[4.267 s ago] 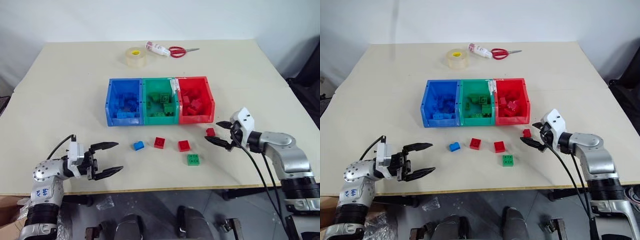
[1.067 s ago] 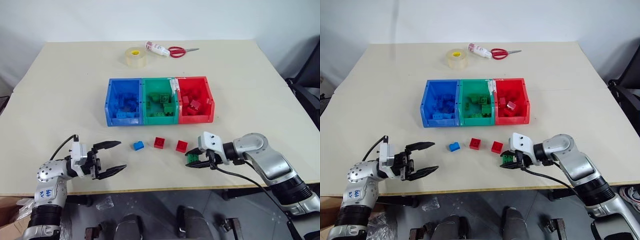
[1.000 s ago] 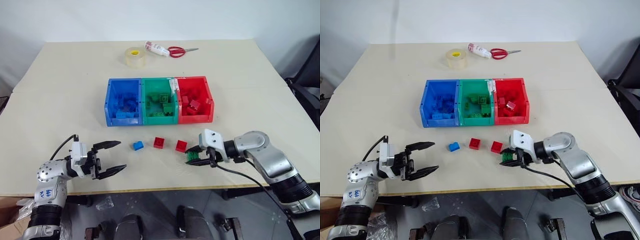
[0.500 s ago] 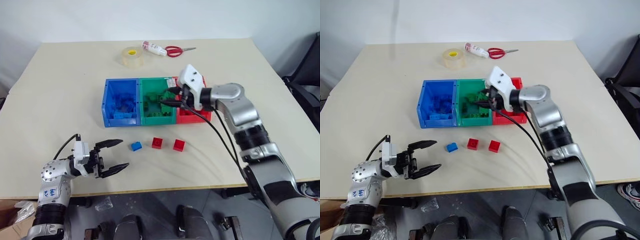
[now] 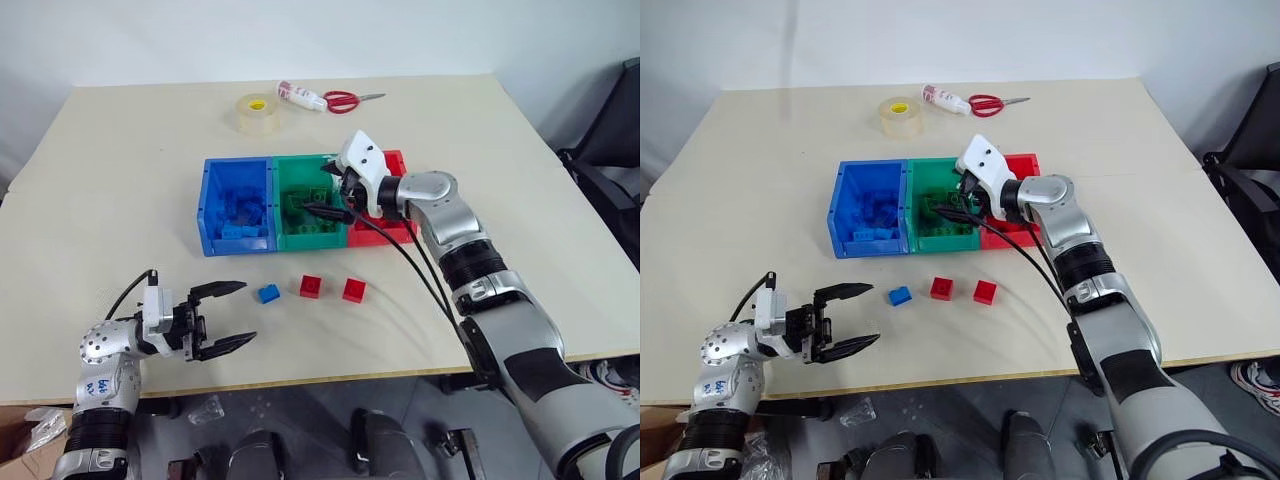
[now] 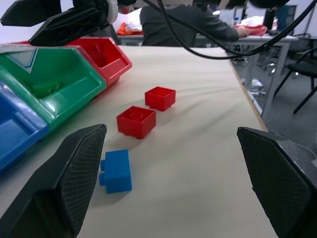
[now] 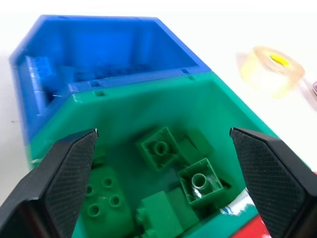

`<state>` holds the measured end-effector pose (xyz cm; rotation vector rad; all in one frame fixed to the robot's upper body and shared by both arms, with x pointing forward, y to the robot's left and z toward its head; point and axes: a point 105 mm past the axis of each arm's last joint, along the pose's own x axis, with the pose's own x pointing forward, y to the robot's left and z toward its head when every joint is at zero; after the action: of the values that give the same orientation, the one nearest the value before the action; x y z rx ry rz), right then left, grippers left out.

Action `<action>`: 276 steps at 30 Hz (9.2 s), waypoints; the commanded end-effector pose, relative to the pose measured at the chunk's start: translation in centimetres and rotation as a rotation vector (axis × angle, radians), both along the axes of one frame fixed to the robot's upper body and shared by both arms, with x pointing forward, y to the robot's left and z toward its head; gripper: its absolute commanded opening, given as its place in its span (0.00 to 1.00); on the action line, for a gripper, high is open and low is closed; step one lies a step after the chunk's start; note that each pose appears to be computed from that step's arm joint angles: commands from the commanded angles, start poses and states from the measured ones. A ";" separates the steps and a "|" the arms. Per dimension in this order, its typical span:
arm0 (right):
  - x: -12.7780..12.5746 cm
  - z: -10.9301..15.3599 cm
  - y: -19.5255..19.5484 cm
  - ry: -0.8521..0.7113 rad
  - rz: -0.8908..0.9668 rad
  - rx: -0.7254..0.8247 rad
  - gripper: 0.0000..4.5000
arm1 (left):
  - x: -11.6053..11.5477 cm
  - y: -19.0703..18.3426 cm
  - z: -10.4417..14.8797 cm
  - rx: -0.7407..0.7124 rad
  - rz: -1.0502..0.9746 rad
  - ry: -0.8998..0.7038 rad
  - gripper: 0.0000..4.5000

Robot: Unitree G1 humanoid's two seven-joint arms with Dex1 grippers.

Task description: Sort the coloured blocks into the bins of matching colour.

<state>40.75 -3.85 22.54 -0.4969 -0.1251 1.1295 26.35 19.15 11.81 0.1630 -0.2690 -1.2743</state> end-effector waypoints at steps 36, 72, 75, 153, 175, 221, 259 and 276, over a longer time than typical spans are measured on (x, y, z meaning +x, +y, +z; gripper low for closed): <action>-9.0 -8.5 -7.7 0.265 -0.084 -0.041 0.99 | 0.7 -0.1 1.5 -0.048 -0.064 -0.037 1.00; 2.8 2.9 -8.9 -0.085 -0.409 0.191 0.54 | 1.2 -1.1 1.2 -0.078 -0.046 -0.048 1.00; 3.3 3.0 -8.6 -0.100 -0.410 0.190 0.77 | 1.2 -1.1 1.2 -0.078 -0.043 -0.049 1.00; -6.9 -2.3 -2.7 0.112 -0.007 0.080 0.32 | 0.1 -0.3 0.7 -0.052 -0.012 -0.025 1.00; 0.8 2.5 -9.3 -0.059 -0.278 0.112 0.99 | 2.4 -1.9 0.5 -0.039 -0.051 -0.030 1.00; -10.7 -4.6 -13.4 0.110 -0.040 -0.044 0.99 | 6.2 -4.2 -1.6 0.287 0.155 0.084 1.00; -10.1 -4.3 -13.5 0.082 -0.097 0.004 1.00 | 13.2 -2.9 9.7 0.118 0.422 -0.033 0.82; -8.7 -4.7 -16.1 0.144 -0.073 -0.068 1.00 | 3.9 4.7 6.5 0.173 0.389 0.129 0.99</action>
<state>32.05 -19.29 16.79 -0.4361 0.0816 1.1034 30.92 23.17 17.03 0.2674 -0.0032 -0.9426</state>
